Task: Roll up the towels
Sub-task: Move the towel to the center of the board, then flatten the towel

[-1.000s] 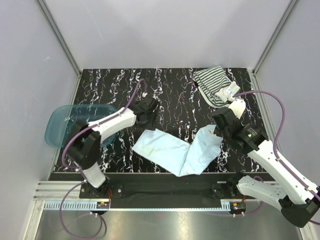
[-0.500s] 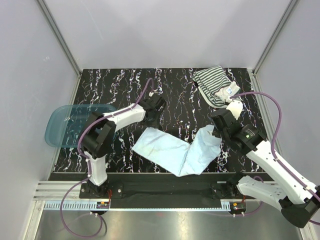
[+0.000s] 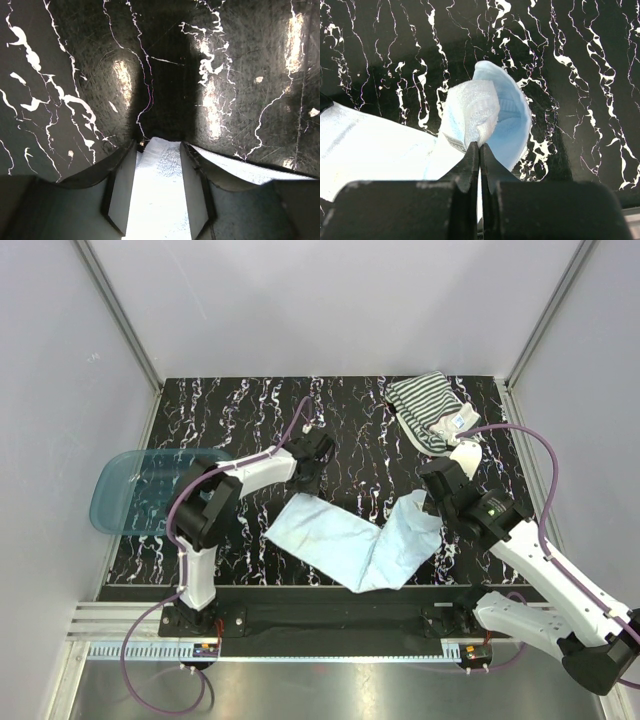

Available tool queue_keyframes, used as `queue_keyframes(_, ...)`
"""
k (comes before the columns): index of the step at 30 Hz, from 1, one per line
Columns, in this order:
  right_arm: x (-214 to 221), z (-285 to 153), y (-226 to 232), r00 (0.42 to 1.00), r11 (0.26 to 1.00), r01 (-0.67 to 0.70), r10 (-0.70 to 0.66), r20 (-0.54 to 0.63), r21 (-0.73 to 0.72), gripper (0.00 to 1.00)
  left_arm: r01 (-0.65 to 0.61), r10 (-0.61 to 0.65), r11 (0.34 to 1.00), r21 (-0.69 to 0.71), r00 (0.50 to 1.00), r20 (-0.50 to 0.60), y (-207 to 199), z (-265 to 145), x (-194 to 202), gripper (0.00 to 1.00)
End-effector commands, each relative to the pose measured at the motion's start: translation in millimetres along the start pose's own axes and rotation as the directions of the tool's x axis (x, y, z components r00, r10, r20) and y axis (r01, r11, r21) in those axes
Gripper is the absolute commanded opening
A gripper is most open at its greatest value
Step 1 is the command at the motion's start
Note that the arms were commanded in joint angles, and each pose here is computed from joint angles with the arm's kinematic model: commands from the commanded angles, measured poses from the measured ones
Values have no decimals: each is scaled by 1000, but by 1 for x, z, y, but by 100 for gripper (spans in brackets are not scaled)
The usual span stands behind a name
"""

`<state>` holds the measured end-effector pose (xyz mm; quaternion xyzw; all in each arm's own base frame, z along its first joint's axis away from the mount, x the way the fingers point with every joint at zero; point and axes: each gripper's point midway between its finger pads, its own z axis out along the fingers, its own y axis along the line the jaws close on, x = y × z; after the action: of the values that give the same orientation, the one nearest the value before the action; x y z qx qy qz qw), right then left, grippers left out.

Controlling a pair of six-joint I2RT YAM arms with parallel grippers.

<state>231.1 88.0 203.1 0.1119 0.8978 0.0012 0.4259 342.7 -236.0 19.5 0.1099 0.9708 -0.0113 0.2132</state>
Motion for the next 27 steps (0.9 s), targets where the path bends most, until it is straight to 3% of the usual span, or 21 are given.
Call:
queue_keyframes(1, -2, 1, 5, 1000, 1000, 0, 0, 5, -21, 0, -3, 2, 1000, 14, 999, 51, -6, 3, -20, 41)
queue_keyframes(5, -2, 1, 4, 1000, 1000, 4, -4, 6, -18, 0, -1, 0, 1000, 14, 999, 51, -5, 4, -18, 33)
queue_keyframes(8, -1, 1, 4, 1000, 1000, 6, -6, 3, -17, 0, 0, -1, 1000, 14, 999, 50, -5, 4, -17, 21)
queue_keyframes(9, -1, 2, 5, 1000, 1000, 6, -6, 2, -17, 0, 4, -4, 1000, 9, 999, 53, -4, 4, -17, 10)
queue_keyframes(11, 0, 3, 5, 1000, 1000, 11, -11, -3, -12, 0, 7, -7, 1000, 4, 998, 62, -4, 0, -21, 0)
queue_keyframes(16, 1, 4, 2, 1000, 1000, 24, -24, -9, 9, 0, 11, -10, 1000, -6, 997, 80, 0, -22, -30, 0)
queue_keyframes(19, -7, 1, -3, 1000, 999, 30, -30, 8, 40, 0, 23, -23, 1000, 2, 991, 129, 4, -57, -44, 0)
queue_keyframes(27, -72, -38, -14, 983, 998, -19, 8, 183, 57, 0, 56, -53, 998, 2, 926, 374, 40, -198, -78, 0)
